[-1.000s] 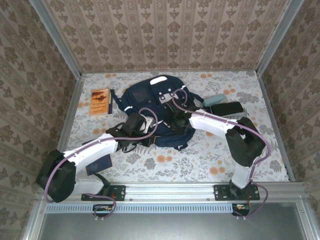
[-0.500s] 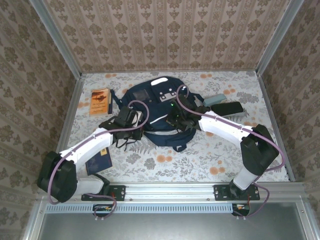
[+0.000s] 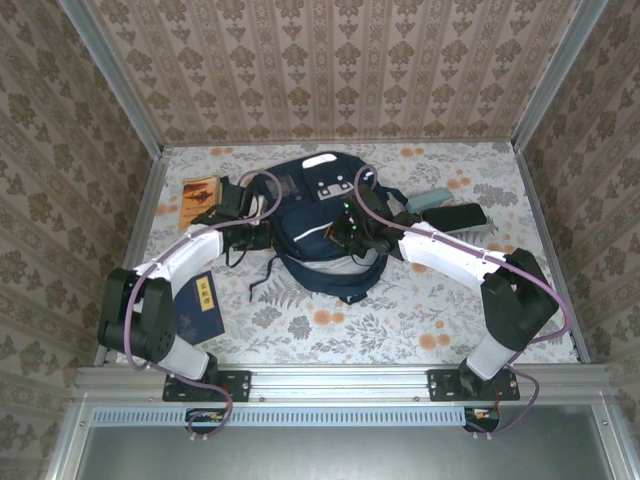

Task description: Pack books, pencil case, and school supplies into a backpack

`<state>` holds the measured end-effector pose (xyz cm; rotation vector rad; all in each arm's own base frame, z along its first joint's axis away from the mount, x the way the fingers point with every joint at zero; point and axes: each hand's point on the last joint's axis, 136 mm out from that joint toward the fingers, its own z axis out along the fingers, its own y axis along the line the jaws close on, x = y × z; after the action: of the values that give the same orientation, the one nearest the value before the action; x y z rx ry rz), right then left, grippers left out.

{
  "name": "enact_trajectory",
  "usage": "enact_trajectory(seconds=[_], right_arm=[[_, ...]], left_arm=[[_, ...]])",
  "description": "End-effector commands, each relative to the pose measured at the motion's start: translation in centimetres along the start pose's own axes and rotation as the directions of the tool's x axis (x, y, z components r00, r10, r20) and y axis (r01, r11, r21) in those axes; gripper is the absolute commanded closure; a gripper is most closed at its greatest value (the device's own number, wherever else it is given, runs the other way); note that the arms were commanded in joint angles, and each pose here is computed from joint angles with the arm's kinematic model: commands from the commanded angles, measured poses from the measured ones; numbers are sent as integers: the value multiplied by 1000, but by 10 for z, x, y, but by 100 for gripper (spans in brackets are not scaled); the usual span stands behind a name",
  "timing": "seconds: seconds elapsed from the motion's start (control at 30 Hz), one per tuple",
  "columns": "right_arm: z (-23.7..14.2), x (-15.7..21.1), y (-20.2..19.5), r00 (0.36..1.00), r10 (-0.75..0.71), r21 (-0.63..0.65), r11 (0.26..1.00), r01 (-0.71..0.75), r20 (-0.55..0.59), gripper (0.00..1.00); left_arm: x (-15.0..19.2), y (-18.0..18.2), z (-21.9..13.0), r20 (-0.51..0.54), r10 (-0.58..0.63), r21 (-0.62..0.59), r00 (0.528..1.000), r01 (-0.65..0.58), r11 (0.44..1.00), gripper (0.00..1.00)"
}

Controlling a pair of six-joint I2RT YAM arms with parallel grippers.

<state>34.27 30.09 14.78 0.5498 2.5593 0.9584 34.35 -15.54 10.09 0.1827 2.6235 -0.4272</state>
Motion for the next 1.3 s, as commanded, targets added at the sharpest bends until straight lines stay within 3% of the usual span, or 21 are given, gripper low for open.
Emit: enact_trajectory(seconds=[0.0,0.23,0.27,0.43,0.7,0.83,0.93,1.1,1.27], right_arm=[[-1,6,20,999,33,-85,996,-35,-22,100],[35,4,26,984,177,-93,979,-179,-31,94],[40,5,28,984,174,-95,979,-178,-46,90],[41,9,24,993,93,-40,995,-96,-73,54],[-12,2,-4,989,-139,29,990,138,48,1],[-39,-5,-17,965,-235,81,971,226,117,0],[-51,-6,-24,948,-288,104,956,275,133,0],[-56,1,-24,939,-324,78,945,317,114,0],[-53,9,-26,944,-318,58,948,314,83,0]], left_arm=[[-37,-14,-4,97,54,63,994,-60,996,100],[-56,0,5,99,28,52,995,-33,998,100],[-57,3,5,95,20,44,995,-24,999,96],[-52,20,-16,89,-51,-19,995,53,998,53],[5,61,-65,87,-209,-172,974,222,960,20],[46,90,-79,95,-307,-270,947,321,908,10],[78,116,-81,110,-445,-324,889,456,829,7],[104,128,-66,120,-599,-278,792,606,745,0],[118,127,-46,82,-650,-254,755,647,719,0]])
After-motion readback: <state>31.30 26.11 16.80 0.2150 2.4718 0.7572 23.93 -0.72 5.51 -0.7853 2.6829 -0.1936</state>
